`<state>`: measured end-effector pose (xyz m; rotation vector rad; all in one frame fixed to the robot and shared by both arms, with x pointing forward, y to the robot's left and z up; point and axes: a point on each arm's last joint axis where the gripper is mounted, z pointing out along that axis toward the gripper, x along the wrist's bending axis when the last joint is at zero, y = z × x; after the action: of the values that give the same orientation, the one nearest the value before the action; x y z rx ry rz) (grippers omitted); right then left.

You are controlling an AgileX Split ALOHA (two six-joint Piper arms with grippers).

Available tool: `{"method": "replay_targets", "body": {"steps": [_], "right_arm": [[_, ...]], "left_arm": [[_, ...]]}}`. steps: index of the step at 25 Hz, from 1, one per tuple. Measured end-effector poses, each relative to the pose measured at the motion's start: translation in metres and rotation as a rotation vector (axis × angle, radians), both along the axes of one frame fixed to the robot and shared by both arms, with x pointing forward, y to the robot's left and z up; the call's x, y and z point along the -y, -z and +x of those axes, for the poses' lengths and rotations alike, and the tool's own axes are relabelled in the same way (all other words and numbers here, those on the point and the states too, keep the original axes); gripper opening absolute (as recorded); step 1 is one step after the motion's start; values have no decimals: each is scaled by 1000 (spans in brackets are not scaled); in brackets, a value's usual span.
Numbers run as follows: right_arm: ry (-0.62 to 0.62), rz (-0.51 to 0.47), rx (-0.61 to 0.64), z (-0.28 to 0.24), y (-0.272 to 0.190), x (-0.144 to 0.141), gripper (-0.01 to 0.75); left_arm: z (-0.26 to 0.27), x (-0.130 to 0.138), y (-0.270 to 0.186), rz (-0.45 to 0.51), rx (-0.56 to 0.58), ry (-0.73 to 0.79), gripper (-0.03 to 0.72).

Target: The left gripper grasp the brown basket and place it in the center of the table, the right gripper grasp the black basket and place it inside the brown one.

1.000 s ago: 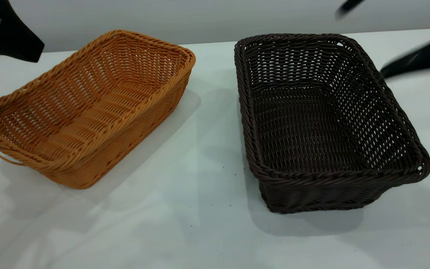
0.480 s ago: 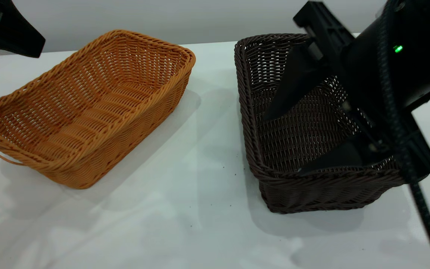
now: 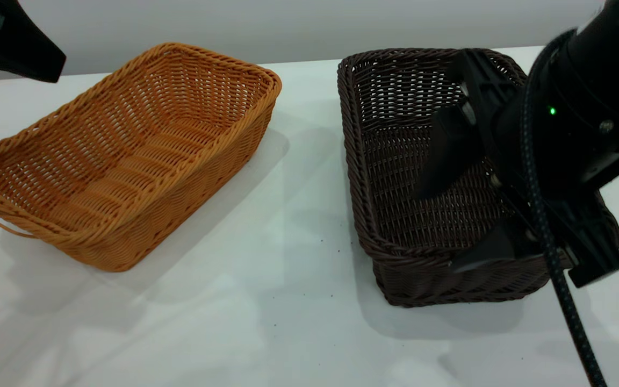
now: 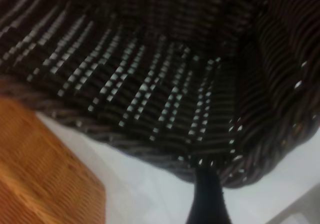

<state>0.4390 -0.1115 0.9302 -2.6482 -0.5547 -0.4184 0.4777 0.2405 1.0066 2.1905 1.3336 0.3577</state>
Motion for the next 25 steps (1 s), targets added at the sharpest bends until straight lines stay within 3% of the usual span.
{"method": "replay_targets", "body": {"steps": [4,12,20,25], "right_arm": [[29,2,27,3,1,1,448],[39,-56,-38,-6,22,9,441],[72,-65,33,2,29,9,441],[62,-102,-26,0,43,9,440]], "left_arm": [[0,1,0,-19,-2,-8,530],[0,1,0,-17,-1,-2,530],[0,1,0,-17,-1,-1,530],[0,1,0,-17,-3,-1,530]]}}
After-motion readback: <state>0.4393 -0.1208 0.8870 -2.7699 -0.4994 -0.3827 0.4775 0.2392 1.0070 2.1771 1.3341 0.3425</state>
